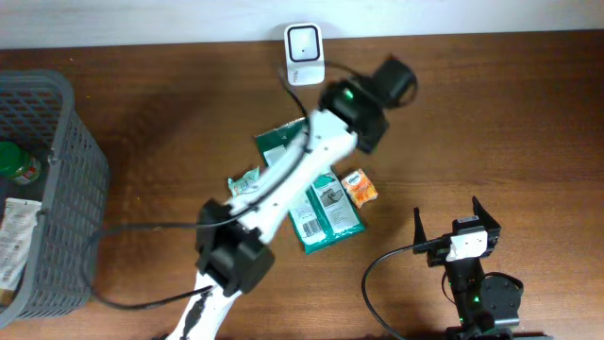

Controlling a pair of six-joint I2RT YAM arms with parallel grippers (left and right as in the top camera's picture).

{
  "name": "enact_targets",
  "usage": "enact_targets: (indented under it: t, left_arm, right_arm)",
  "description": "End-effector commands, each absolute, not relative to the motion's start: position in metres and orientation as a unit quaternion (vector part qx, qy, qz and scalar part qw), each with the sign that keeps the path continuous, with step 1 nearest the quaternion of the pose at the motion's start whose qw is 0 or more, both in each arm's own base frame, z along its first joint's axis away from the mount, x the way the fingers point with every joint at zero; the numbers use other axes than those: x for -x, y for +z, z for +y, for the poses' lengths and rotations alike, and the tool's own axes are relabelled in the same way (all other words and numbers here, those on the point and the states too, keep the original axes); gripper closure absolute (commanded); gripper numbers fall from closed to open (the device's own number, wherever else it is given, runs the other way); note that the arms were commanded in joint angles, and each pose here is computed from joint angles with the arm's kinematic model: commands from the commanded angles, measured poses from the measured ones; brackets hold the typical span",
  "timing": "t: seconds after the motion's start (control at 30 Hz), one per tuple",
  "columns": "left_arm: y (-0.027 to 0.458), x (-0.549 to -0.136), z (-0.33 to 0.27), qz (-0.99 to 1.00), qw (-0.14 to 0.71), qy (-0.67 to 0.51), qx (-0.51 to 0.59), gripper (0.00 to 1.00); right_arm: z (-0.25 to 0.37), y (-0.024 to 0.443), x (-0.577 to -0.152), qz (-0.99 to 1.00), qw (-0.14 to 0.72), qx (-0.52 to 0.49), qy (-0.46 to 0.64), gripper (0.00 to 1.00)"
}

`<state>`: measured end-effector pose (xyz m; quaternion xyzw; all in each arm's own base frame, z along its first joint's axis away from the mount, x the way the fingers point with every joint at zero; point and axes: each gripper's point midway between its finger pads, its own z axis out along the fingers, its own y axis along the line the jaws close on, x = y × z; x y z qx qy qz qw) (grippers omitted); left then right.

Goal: Scan the item barcode
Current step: 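Carry the Kleenex pack out and set it right of the glove pack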

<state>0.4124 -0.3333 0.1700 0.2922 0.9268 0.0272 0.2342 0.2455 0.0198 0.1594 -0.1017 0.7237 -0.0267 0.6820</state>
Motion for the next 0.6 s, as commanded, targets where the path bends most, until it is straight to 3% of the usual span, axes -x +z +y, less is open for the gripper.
enact_targets:
  t: [0.0, 0.1, 0.2, 0.3, 0.37, 0.57]
  left_arm:
    - [0.286, -0.454, -0.265, 0.916, 0.345, 0.040, -0.200, 0.38]
    - [0.361, -0.459, -0.175, 0.910, 0.399, 0.042, -0.104, 0.40]
    - [0.394, -0.454, -0.078, 0.906, 0.418, 0.059, 0.015, 0.41]
    - [0.391, -0.445, 0.028, 0.901, 0.396, 0.089, 0.157, 0.41]
    - [0.388, -0.439, 0.085, 0.885, 0.387, 0.092, 0.242, 0.34]
    - [0.362, -0.413, 0.183, 0.856, 0.338, 0.117, 0.373, 0.32]
  right_arm:
    - [0.023, 0.157, -0.245, 0.725, 0.681, 0.107, -0.021, 0.01]
    - [0.023, 0.157, -0.245, 0.724, 0.681, 0.107, -0.021, 0.02]
    - [0.023, 0.157, -0.245, 0.724, 0.681, 0.107, -0.021, 0.02]
    - [0.023, 0.157, -0.245, 0.725, 0.681, 0.107, -0.021, 0.02]
    - [0.023, 0.157, -0.245, 0.724, 0.681, 0.107, -0.021, 0.02]
    - [0.023, 0.157, -0.245, 0.725, 0.681, 0.107, -0.021, 0.02]
